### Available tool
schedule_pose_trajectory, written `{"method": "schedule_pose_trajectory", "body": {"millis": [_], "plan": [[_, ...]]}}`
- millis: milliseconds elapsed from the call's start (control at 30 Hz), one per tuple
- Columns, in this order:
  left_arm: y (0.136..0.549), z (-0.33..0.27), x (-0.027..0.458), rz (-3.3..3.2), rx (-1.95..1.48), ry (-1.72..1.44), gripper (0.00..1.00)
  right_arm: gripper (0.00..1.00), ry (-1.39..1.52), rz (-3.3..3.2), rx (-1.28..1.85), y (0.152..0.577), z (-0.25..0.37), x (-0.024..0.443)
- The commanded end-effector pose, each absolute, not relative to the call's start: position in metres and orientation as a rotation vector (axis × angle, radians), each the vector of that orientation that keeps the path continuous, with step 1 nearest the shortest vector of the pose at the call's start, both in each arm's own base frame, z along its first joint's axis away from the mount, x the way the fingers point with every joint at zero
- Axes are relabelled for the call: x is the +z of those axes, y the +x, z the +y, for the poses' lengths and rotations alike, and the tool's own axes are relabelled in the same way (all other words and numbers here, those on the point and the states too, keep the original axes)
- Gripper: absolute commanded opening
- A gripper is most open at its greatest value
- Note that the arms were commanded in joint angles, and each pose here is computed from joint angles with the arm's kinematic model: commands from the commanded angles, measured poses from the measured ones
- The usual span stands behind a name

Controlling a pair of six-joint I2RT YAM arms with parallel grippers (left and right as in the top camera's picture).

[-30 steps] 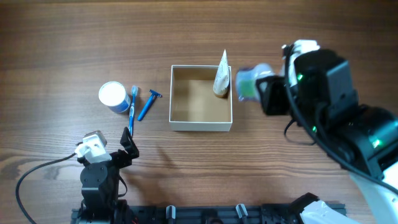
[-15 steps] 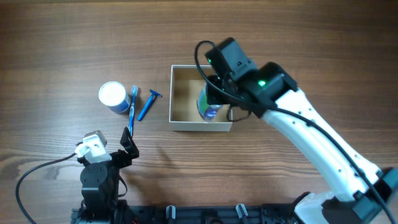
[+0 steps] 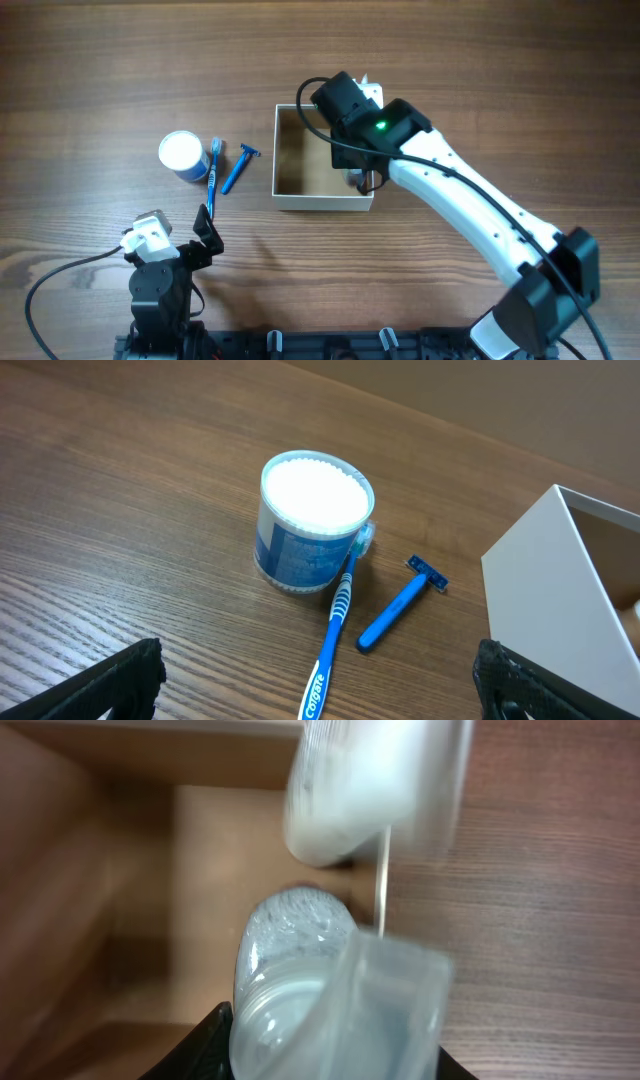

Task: Pack container
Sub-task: 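Lift the soap bottle and lower it into the box's right side, then open the right gripper and withdraw it to the right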

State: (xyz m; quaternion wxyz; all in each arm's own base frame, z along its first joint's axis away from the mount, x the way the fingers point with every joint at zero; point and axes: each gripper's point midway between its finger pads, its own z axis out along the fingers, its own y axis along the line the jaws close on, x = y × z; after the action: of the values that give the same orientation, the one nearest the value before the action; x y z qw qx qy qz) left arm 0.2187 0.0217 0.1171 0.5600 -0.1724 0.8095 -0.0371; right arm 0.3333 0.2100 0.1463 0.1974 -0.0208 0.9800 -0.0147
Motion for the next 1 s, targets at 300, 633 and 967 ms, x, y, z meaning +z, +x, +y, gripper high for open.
{"method": "schedule_pose_trajectory", "body": {"millis": [300, 633, 967], "plan": [[0.219, 0.021, 0.118, 1.902, -0.092, -0.407, 1.0, 0.62, 0.133, 2.745, -0.058, 0.333, 0.204, 0.123], [0.219, 0.021, 0.118, 1.903, -0.092, -0.406, 1.0, 0.96, 0.193, 2.48, 0.114, 0.327, 0.176, 0.233], [0.219, 0.021, 0.118, 1.902, -0.092, -0.407, 1.0, 1.0, 0.572, 2.258, 0.206, 0.316, 0.058, 0.309]]}}
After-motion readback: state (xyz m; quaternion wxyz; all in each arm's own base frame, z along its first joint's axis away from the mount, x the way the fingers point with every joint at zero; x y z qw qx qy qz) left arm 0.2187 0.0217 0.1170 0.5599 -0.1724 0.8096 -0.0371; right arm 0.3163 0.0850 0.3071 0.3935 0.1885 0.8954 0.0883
